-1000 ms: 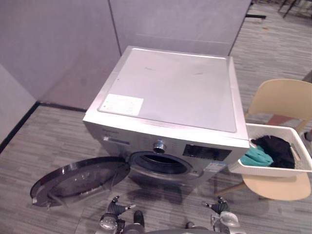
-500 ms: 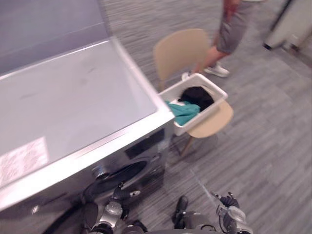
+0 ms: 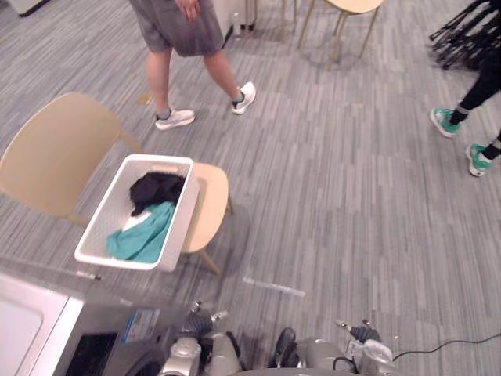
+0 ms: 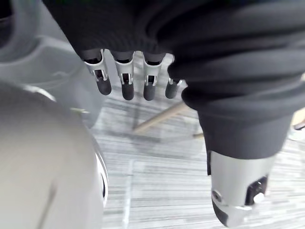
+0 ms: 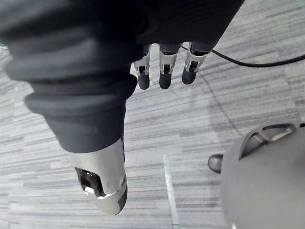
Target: Pick up the laundry basket with both hands and put the clothes into the washing machine.
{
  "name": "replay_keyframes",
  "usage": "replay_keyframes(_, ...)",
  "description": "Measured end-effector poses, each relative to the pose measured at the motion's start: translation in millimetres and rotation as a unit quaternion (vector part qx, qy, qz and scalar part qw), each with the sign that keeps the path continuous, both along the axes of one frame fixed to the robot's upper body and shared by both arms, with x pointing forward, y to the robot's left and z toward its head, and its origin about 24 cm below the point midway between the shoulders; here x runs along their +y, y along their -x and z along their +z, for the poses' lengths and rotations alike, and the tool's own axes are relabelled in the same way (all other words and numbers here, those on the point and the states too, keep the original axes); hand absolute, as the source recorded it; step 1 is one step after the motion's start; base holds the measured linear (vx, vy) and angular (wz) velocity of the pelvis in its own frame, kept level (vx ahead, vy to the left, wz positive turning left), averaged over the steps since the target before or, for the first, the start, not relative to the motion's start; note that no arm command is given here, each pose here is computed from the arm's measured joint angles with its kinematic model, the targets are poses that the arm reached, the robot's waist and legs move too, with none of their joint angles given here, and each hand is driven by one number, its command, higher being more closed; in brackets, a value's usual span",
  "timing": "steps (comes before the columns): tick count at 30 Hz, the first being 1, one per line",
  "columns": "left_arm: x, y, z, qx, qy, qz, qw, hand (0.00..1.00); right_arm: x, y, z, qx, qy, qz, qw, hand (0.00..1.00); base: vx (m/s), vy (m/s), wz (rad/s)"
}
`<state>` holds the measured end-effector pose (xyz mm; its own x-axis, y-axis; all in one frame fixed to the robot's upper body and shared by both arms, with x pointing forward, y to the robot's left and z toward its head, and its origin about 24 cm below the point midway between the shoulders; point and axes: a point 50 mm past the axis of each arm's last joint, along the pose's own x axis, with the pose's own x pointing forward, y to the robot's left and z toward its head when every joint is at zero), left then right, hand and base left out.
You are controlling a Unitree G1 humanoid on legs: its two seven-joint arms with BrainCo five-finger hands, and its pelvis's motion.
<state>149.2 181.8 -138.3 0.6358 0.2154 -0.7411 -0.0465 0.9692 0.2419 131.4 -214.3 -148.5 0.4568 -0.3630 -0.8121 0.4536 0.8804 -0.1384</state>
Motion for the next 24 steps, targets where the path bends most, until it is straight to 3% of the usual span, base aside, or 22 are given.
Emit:
replay_keyframes(6,5,-4,4,-0.021,0.008,0.033,0.999,0.0,15,-27,7,-0.028,0.002,0.05,0.998,0.0,0.45,0.114,-0.33)
replay_keyframes(10,12,2,3,-0.012,0.002,0.041,0.999,0.0,19,-19,4,-0.014,0.007,0.065,0.998,0.0,0.48,0.19,0.21)
replay_keyframes(18,-4,-15,7,-0.024,0.012,0.036,0.999,0.0,0,-33,17,-0.05,0.035,0.06,0.996,0.0,0.55,-0.125,1.79)
replay_keyframes(20,-19,-26,10,-0.035,0.025,0.032,0.999,0.0,-13,-17,13,-0.027,0.054,0.044,0.997,0.0,0.5,-0.382,2.33)
replay_keyframes(24,-35,-28,13,-0.052,0.051,0.042,0.996,0.0,-17,-42,29,-0.083,0.069,0.047,0.993,0.0,0.32,-0.321,1.81)
